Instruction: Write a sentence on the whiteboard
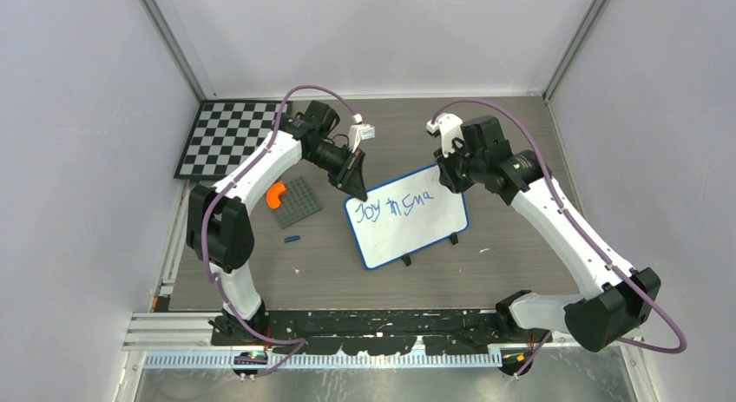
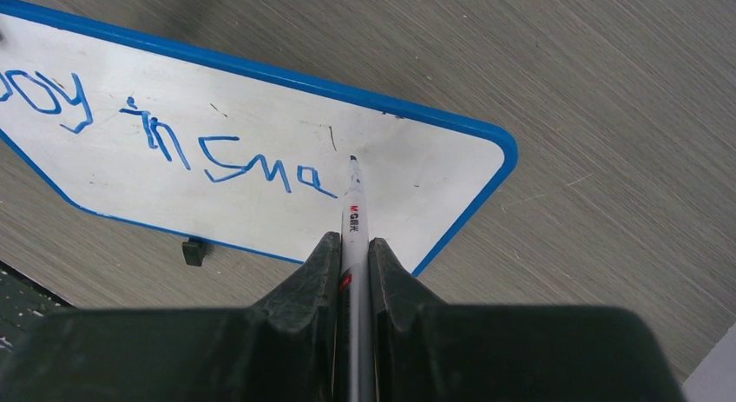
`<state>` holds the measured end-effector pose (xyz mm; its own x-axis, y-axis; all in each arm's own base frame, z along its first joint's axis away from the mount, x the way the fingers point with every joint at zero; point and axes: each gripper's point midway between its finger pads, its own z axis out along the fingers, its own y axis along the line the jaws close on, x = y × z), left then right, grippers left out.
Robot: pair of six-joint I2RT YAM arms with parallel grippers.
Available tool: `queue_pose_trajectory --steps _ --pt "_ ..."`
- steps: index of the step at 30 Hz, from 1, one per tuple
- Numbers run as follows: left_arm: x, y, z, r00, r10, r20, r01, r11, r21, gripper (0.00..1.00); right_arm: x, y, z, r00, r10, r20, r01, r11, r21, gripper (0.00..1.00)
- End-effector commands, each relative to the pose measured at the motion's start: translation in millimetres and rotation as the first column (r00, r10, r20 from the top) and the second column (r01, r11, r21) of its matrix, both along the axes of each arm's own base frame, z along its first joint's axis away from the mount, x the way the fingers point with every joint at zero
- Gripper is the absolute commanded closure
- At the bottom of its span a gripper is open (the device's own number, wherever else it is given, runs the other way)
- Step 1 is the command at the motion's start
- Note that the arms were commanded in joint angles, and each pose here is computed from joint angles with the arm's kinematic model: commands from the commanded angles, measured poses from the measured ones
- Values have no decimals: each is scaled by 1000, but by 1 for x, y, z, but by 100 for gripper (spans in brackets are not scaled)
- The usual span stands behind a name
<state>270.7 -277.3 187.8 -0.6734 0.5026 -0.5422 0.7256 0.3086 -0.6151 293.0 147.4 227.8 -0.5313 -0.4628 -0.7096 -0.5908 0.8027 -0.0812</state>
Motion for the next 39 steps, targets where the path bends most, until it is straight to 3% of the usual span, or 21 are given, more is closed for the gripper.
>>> queue_pose_trajectory --steps 1,16,27,39 --pt "-6 -3 -5 1000 -19 4 19 999 28 100 12 3 6 999 -15 43 14 1000 19 100" --pt "-6 -3 -7 1000 -20 -2 20 999 29 100 -10 -15 -40 999 -5 -50 1 997 -79 100" --pt "-6 -3 -5 1000 -21 -1 21 999 25 100 -2 -15 16 998 -1 60 4 998 -56 100" --pt "-8 -2 -4 1000 -21 4 21 999 26 100 17 -8 6 997 -12 70 17 998 -62 100"
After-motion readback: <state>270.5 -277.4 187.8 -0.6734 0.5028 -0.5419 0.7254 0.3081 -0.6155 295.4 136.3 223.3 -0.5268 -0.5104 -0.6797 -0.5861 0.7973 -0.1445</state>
